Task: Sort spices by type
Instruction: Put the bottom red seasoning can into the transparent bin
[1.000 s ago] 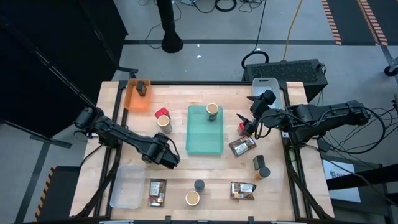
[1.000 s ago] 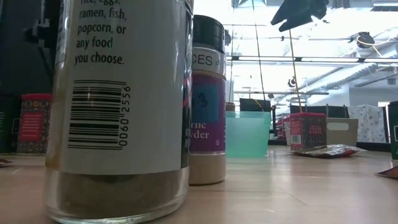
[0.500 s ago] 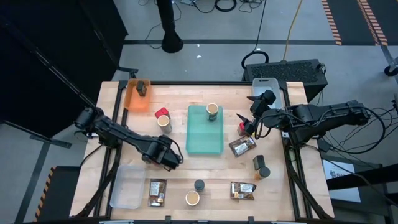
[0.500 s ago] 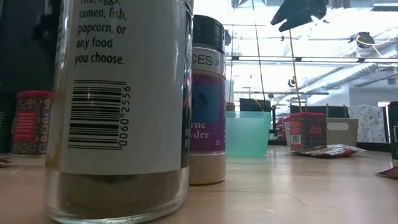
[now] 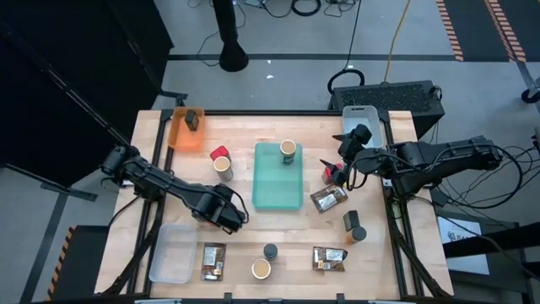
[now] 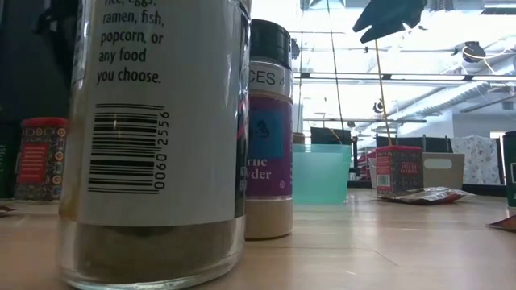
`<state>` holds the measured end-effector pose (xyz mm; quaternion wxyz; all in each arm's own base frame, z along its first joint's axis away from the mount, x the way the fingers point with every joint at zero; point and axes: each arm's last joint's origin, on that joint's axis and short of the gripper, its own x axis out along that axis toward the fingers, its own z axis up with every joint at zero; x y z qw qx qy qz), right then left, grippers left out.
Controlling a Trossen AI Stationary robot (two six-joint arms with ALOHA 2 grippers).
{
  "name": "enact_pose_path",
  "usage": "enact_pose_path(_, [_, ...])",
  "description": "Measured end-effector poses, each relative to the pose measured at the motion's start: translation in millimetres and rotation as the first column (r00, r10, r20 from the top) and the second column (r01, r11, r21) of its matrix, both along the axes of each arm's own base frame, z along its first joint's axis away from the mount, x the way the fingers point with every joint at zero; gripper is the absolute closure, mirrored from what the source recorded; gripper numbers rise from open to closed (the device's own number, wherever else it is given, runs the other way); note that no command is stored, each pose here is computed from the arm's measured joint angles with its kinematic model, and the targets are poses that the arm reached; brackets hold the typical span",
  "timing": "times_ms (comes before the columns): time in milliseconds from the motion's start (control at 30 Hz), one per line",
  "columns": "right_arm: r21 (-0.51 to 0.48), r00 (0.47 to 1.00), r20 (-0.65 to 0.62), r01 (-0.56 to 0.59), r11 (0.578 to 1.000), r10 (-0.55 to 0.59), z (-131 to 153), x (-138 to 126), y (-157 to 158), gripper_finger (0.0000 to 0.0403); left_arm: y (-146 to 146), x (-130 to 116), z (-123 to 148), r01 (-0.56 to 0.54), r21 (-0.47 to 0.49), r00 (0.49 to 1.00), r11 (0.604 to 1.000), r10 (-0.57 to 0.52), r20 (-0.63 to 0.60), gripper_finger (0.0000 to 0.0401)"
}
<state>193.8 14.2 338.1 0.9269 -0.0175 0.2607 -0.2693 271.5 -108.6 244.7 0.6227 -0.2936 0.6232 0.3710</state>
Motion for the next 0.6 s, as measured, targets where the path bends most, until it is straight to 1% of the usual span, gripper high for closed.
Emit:
enact_pose_path(167, [0.012, 1.000, -0.001, -0.016, 1.000, 0.016, -0.2, 0.2, 0.5, 0.0018, 0.2, -0.1, -0.3, -0.029, 0.017, 1.000, 0.999, 0.029, 0.009, 0.0181])
enact_pose_path(267, [0.012, 1.000, -0.001, -0.016, 1.000, 0.016, -0.2, 0.2, 0.5, 0.0018, 0.8, -1.4, -2.9, -0.041, 0.036, 0.999, 0.999, 0.041, 0.007, 0.0155])
enact_pose_path(400, [0.012, 1.000, -0.003, -0.015, 1.000, 0.015, -0.4, 0.2, 0.5, 0.0018, 2.2, -1.6, -4.1, -0.053, 0.067, 0.999, 0.996, 0.052, 0.016, 0.0143])
enact_pose_path(600, [0.011, 1.000, -0.009, -0.016, 1.000, 0.016, -0.8, -0.2, 0.4, 0.0018, 2.2, -1.6, -4.1, -0.046, 0.068, 0.999, 0.997, 0.045, 0.018, 0.0143])
